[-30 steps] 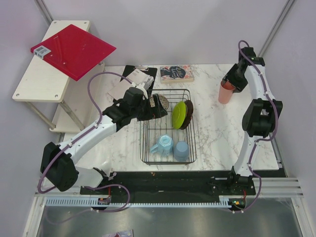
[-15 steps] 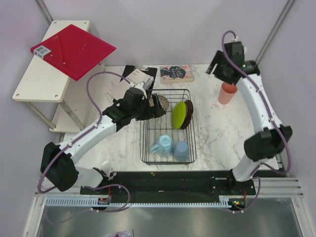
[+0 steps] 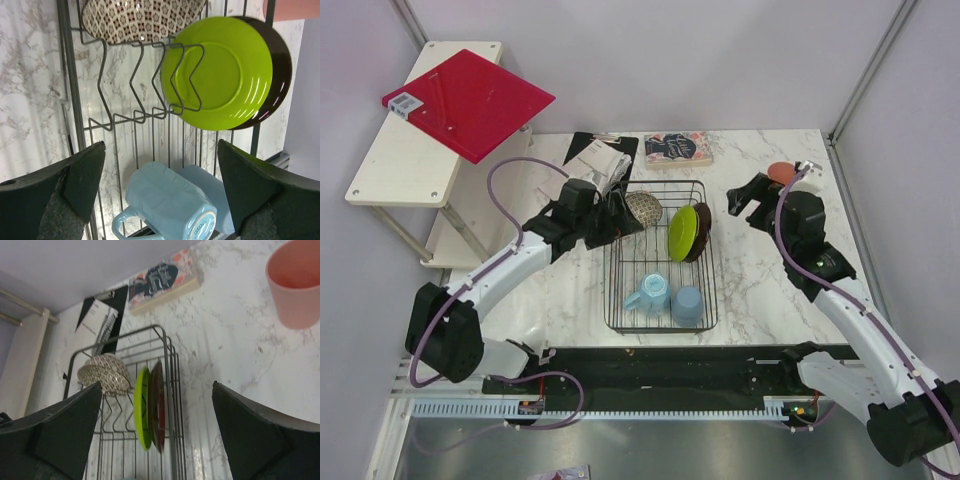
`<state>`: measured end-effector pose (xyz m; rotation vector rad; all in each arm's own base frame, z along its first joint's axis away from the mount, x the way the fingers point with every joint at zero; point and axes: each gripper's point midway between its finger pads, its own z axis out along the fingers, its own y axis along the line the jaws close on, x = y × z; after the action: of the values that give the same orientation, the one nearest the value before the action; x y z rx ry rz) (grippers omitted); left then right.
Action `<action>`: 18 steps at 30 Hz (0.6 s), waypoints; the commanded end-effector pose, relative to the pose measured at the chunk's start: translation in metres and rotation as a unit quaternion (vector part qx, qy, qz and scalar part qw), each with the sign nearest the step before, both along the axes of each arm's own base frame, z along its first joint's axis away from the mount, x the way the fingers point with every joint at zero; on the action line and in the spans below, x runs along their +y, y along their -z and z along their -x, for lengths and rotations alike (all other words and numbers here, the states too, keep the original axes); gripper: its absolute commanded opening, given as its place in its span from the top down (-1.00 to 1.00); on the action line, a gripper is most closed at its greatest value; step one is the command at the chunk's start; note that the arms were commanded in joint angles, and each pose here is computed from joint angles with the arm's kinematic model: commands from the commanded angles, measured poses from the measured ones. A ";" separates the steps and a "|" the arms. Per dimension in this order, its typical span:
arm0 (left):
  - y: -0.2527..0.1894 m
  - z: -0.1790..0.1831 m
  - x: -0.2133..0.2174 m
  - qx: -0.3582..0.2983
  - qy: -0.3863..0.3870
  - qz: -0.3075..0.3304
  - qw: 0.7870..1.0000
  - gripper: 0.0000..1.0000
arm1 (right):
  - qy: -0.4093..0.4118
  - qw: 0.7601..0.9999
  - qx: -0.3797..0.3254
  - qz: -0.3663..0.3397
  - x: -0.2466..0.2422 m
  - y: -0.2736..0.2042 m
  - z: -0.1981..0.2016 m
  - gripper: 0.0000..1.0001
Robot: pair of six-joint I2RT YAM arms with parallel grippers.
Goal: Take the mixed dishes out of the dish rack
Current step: Pick up the cup from the dish rack.
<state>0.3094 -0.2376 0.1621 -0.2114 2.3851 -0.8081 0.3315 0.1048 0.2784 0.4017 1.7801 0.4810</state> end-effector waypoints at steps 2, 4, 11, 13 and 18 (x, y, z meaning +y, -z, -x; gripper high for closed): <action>-0.022 0.017 -0.033 -0.046 0.080 0.026 0.995 -0.99 | -0.080 0.997 -0.008 -0.007 0.028 -0.004 0.006 -0.96; -0.031 0.024 -0.033 -0.076 0.107 0.009 0.991 -0.99 | -0.110 0.993 -0.030 0.002 0.032 -0.003 0.018 -0.96; -0.031 0.066 -0.038 -0.138 0.188 -0.113 0.966 -0.99 | -0.157 0.987 0.000 0.026 0.037 0.034 0.046 -0.96; -0.028 0.074 -0.039 -0.143 0.200 -0.130 0.961 -0.99 | -0.163 0.986 0.012 0.027 0.038 0.045 0.051 -0.96; -0.012 0.093 -0.045 -0.128 0.226 -0.148 0.954 -0.99 | -0.183 0.982 0.032 0.035 0.041 0.065 0.061 -0.96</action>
<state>0.2168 -0.2908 0.1741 0.4742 2.3162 -0.7166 0.2810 0.1400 0.2236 0.1087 1.9093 0.6457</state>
